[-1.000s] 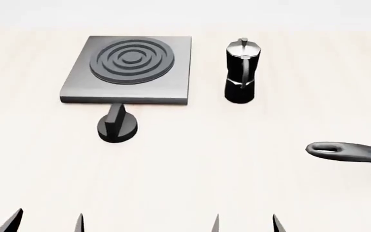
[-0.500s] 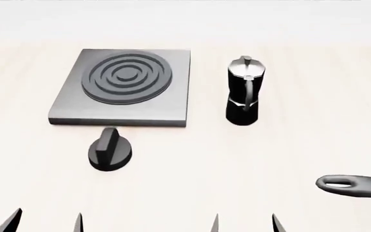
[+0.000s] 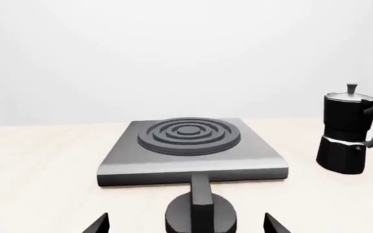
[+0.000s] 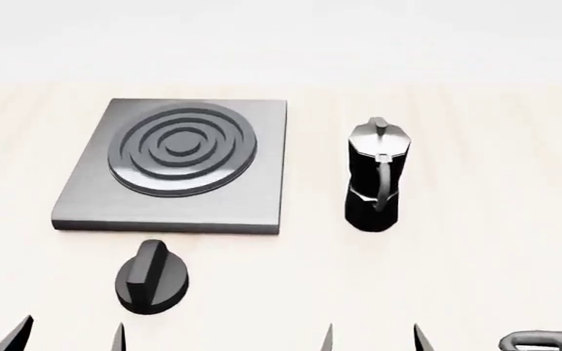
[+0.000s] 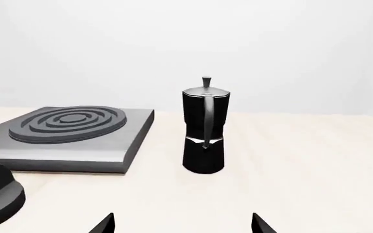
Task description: Put the moka pot on the stove.
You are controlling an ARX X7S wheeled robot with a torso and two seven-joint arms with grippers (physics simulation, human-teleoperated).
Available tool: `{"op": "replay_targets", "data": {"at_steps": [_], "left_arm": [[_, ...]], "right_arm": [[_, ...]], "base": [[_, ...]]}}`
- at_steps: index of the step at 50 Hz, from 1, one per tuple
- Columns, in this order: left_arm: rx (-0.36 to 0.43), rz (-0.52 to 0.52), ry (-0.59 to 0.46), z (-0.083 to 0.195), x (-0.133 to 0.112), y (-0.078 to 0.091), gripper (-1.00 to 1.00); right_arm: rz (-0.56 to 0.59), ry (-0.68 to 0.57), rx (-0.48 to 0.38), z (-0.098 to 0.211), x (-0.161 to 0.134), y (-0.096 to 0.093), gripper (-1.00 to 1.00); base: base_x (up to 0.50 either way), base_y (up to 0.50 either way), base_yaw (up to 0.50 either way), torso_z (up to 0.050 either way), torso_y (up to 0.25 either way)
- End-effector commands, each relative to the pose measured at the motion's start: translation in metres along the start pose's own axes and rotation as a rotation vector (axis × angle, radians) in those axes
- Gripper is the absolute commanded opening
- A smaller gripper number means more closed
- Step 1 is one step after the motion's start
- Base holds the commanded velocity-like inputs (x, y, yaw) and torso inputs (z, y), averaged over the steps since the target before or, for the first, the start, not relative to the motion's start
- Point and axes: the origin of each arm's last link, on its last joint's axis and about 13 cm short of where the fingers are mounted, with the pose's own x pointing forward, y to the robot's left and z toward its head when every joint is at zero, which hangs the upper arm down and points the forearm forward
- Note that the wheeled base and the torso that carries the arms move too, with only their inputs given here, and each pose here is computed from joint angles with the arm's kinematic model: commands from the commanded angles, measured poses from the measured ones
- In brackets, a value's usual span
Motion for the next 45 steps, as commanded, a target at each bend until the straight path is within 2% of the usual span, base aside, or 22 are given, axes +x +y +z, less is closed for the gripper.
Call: {"op": "replay_targets", "data": {"at_steps": [1,45], "left_arm": [[0.001,-0.003,-0.001,0.0002,-0.0002,-0.0001,1.0],[0.005,-0.001,0.004,-0.0021,0.0003,0.0004,1.0]], "right_arm": [[-0.002,0.0,0.001,-0.0003,-0.0002,-0.0004,1.0],[-0.01,0.017,-0.007,-0.0035,0.0005,-0.0029,1.0]], "base": [[0.28,0.0,0.0,0.0,0.0],[0.27,0.0,0.0,0.0,0.0]]}}
